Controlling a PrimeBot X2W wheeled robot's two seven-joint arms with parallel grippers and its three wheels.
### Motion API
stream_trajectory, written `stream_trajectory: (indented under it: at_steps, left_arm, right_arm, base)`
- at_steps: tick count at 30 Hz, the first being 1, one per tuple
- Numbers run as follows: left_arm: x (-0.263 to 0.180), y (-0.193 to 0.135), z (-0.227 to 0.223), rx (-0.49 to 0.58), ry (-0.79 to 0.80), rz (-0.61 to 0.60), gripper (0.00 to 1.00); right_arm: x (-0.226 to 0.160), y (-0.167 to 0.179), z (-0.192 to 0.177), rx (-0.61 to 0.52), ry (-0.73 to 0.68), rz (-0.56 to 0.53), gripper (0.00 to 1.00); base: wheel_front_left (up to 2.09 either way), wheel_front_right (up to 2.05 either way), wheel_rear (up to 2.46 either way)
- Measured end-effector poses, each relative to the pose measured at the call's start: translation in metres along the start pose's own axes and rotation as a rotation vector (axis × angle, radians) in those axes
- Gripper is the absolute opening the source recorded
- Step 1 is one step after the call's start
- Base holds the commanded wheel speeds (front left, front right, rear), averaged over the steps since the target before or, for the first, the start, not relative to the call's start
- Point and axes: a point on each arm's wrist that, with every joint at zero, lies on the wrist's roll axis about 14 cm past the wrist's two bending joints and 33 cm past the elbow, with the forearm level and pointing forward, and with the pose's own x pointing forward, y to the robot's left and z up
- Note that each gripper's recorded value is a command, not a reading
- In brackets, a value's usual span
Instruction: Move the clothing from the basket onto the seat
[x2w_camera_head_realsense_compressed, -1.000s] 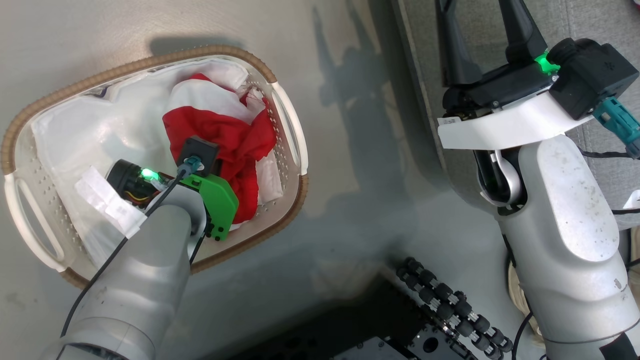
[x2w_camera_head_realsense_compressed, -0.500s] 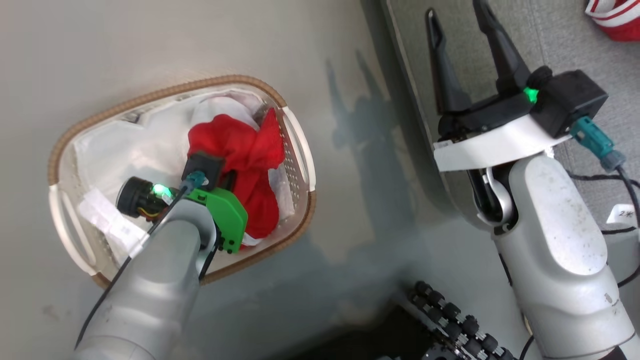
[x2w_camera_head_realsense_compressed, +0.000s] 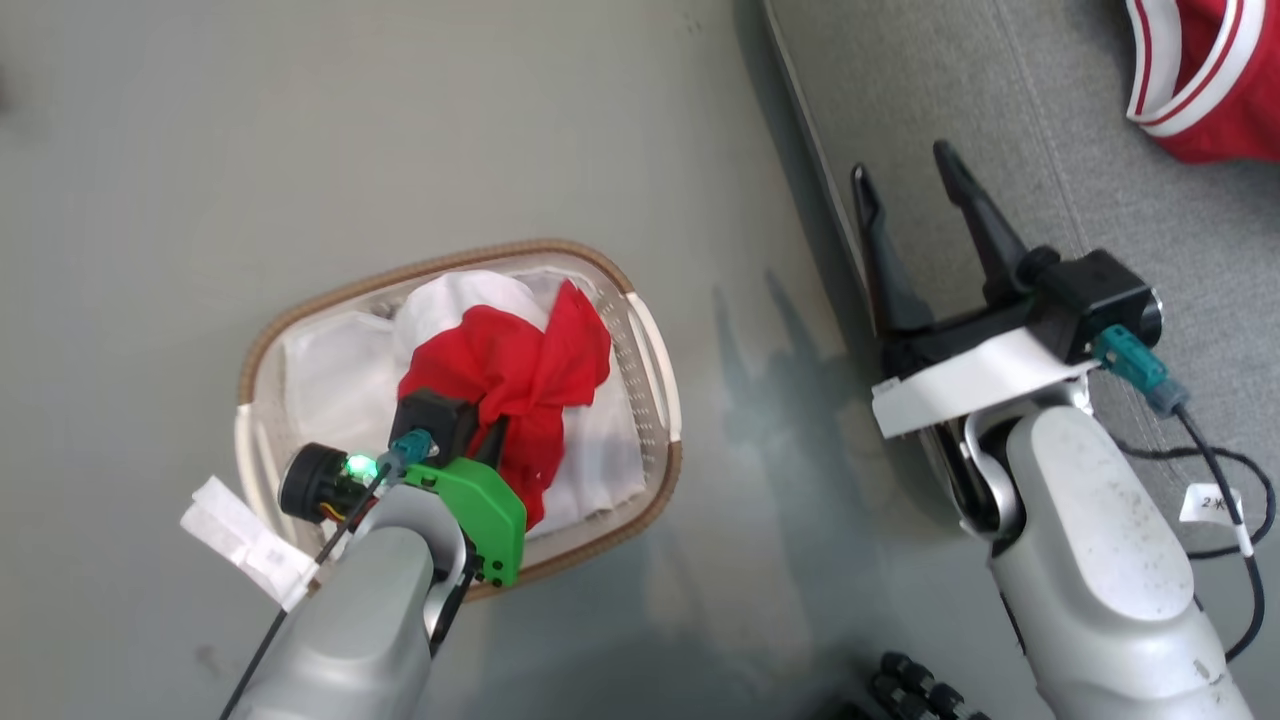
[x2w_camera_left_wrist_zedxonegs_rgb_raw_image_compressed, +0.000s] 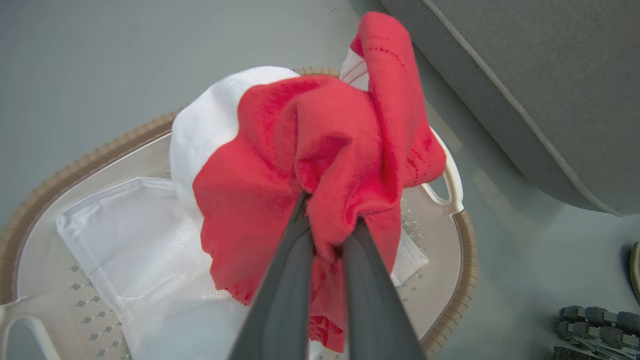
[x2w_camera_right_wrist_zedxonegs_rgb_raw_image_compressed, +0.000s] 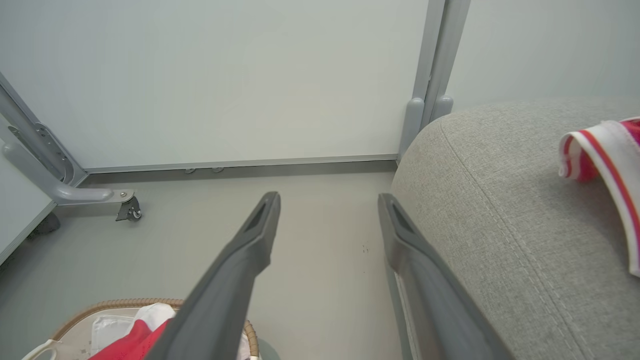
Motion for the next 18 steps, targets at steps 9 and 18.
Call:
stream_trajectory:
  at_steps: [9, 18]
  left_arm:
    - [-0.043, -0.002, 0.034, -0.004, -0.127, 0.068, 0.00]
    - [-0.084, -0.010, 0.073, 0.007, -0.279, 0.120, 0.00]
  right_arm:
    - [-0.022, 0.020, 0.016, 0.011, -0.016, 0.034, 1.00]
    - [-0.051, 0.037, 0.030, 0.012, -0.034, 0.061, 1.00]
  base:
    - [0.00, 0.00, 0.00]
    - [0.00, 0.00, 0.00]
